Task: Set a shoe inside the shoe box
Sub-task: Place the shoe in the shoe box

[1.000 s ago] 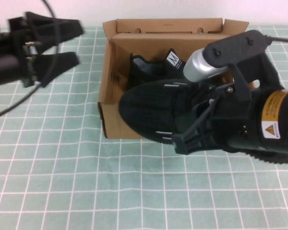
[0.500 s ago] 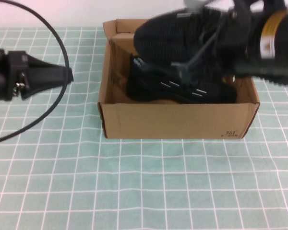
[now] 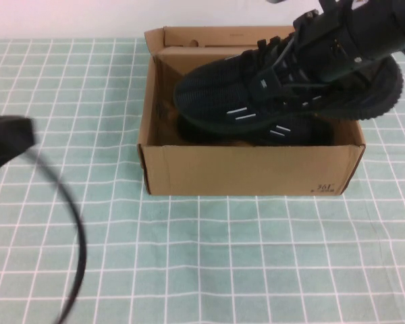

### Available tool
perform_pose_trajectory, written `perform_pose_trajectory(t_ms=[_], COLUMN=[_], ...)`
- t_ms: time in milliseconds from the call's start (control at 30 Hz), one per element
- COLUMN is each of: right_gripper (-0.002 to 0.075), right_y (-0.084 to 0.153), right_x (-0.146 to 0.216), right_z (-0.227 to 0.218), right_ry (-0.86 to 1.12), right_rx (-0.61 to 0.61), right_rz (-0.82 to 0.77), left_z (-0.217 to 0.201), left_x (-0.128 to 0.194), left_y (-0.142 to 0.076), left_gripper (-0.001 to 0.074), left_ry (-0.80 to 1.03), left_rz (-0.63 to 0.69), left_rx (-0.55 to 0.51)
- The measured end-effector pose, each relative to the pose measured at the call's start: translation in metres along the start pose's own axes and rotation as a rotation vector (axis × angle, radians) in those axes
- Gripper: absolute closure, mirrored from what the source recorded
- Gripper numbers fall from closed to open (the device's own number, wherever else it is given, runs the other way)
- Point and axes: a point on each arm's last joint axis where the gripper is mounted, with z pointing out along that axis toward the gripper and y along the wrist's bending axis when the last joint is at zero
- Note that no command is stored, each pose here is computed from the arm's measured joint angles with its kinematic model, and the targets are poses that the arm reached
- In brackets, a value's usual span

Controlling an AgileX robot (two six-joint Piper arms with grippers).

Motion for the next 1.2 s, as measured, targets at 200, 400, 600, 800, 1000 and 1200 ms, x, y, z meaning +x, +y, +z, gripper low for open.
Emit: perform_pose_trajectory(t_ms=[200, 400, 600, 800, 1000, 1200], right_gripper=[0.0676, 0.0676, 0.0676, 0.0676, 0.0676, 0.0676], right_y=[-0.020, -0.031, -0.050, -0.061, -0.065, -0.073], right_x=[-0.011, -0.020, -0.016, -0.005, 0.009, 0.025], right_z=[0.021, 0.056, 0.093, 0.112, 0.130, 0.148], right_ry=[0.019, -0.004, -0.022, 0.034, 0.127, 0.226], right_rx=[-0.027, -0.117, -0.125, -0.140, -0.183, -0.198], right_rz=[-0.047, 0.022, 0.098, 0.146, 0.202, 0.217], left_z=[-0.036, -0.044, -0.043, -0.043, -0.043, -0.043], left_x=[0.025, 0.044, 0.048, 0.049, 0.049, 0.049], left_y=[-0.026, -0.028, -0.027, -0.028, -0.028, -0.028], left_gripper=[0.0734, 0.0735, 0.0735, 0.0735, 0.0735, 0.0735], left_ry=[-0.127, -0.122, -0.104, -0.093, -0.093, -0.093], left_rz=[0.086, 0.047, -0.019, -0.027, -0.027, -0.027], left_rx=[-0.110, -0.166, -0.170, -0.166, -0.166, -0.166])
